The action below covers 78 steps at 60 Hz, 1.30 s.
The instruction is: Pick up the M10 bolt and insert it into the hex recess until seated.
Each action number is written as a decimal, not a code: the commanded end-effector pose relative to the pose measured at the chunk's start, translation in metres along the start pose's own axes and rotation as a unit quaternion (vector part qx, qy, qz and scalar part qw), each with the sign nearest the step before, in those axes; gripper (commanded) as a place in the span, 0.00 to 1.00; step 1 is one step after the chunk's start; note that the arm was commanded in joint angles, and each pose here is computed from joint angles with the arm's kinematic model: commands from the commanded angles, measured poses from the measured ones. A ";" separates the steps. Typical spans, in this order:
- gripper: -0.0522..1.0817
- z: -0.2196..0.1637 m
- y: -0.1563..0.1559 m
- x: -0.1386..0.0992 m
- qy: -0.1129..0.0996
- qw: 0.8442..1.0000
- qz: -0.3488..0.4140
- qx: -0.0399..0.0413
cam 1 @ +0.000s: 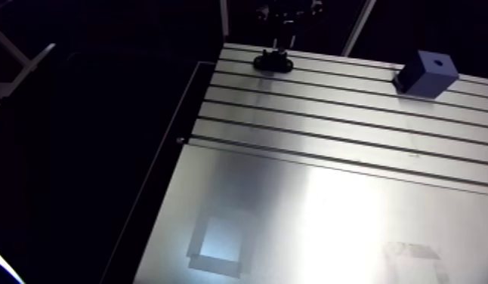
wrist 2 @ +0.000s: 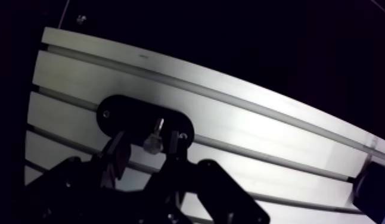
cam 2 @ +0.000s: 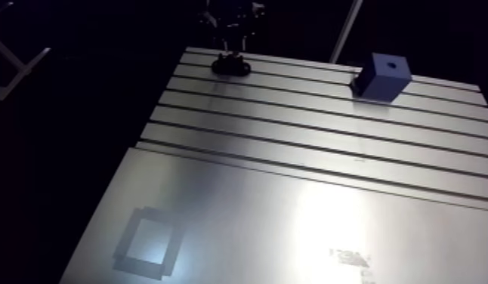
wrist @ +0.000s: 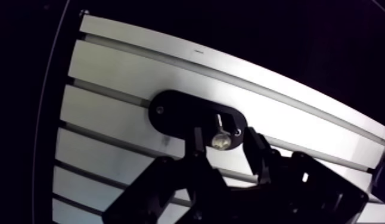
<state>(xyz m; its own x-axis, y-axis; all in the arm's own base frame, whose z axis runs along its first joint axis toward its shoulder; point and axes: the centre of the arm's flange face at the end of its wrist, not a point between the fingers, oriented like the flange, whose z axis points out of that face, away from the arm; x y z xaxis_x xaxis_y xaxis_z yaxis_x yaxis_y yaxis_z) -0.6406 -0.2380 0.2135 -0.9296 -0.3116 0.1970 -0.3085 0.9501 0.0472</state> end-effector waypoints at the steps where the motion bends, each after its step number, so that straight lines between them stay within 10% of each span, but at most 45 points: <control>1: 0.52 0.003 0.000 -0.001 -0.001 1.000 -0.001 -0.001; 78: 0.57 0.011 0.000 -0.002 -0.007 1.000 -0.001 -0.006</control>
<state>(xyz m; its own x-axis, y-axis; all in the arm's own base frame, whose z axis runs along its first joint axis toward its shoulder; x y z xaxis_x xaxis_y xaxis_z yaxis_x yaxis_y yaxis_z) -0.6415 -0.2366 0.2022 -0.9324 -0.3120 0.1823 -0.3066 0.9501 0.0582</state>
